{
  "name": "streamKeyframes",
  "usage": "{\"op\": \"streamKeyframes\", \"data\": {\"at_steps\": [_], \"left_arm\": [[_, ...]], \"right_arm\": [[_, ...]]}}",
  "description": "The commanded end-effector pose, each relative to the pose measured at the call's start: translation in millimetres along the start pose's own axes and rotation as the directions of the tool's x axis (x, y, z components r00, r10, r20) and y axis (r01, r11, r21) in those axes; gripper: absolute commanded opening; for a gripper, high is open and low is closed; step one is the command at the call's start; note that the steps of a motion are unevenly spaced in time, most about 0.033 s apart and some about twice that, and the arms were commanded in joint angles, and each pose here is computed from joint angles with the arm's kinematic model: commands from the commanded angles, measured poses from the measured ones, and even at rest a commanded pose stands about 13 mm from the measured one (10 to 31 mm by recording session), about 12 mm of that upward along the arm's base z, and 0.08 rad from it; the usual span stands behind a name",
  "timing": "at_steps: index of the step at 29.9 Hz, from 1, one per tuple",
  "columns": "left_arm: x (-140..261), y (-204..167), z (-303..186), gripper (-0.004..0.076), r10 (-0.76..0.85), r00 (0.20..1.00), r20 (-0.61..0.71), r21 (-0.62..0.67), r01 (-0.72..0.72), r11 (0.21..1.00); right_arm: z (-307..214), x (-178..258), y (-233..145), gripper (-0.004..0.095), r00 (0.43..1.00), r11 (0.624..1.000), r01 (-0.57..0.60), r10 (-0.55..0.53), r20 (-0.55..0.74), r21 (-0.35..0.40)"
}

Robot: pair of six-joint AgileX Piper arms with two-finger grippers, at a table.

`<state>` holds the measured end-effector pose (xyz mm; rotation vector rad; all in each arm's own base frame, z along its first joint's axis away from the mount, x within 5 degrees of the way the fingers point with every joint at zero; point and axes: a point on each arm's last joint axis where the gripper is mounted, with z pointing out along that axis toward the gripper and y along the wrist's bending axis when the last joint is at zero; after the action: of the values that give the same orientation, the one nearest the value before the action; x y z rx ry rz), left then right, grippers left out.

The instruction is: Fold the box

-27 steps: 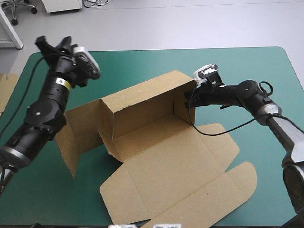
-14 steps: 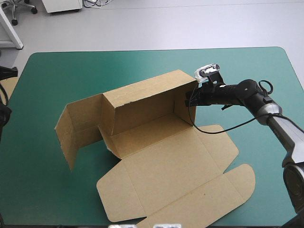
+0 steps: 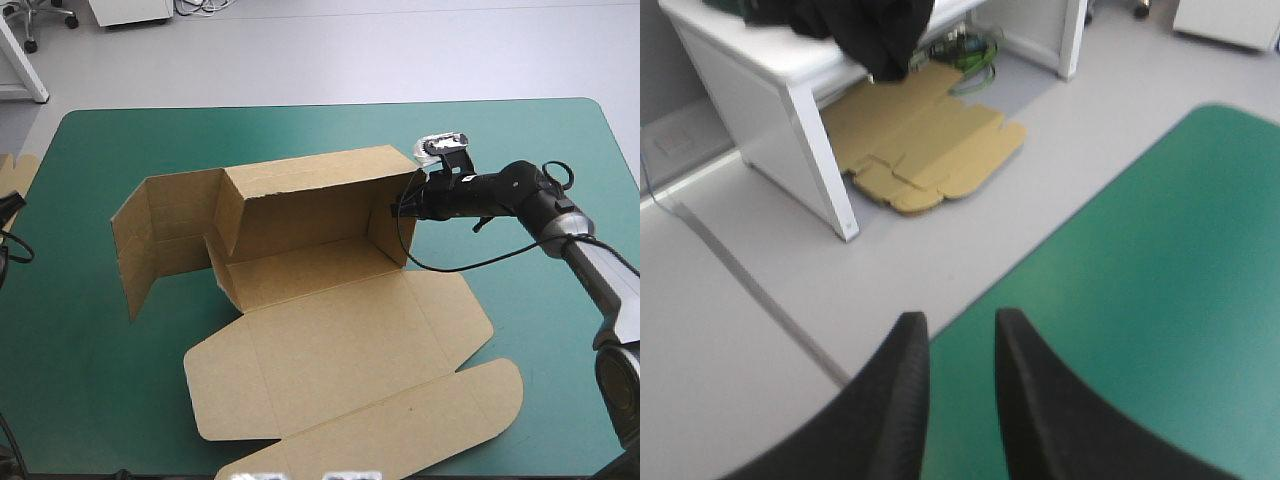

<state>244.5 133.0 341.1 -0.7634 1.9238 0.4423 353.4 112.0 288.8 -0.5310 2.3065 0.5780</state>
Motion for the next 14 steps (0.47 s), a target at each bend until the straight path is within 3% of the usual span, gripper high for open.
{"op": "streamKeyframes", "data": {"at_steps": [1,14], "left_arm": [[12.1,-0.1,-3.2,0.0153,-0.051,0.998,-0.028,0.033,0.052,0.998],[32.2,-7.6,-1.2,0.0130,-0.016,0.990,-0.143,0.120,0.033,0.992]], "right_arm": [[-20.9,-16.7,3.3,0.0000,1.000,0.999,0.020,-0.020,-0.001,0.046],[-67.4,-64.7,16.6,0.0000,0.998,0.993,0.061,-0.063,0.016,0.098]]}}
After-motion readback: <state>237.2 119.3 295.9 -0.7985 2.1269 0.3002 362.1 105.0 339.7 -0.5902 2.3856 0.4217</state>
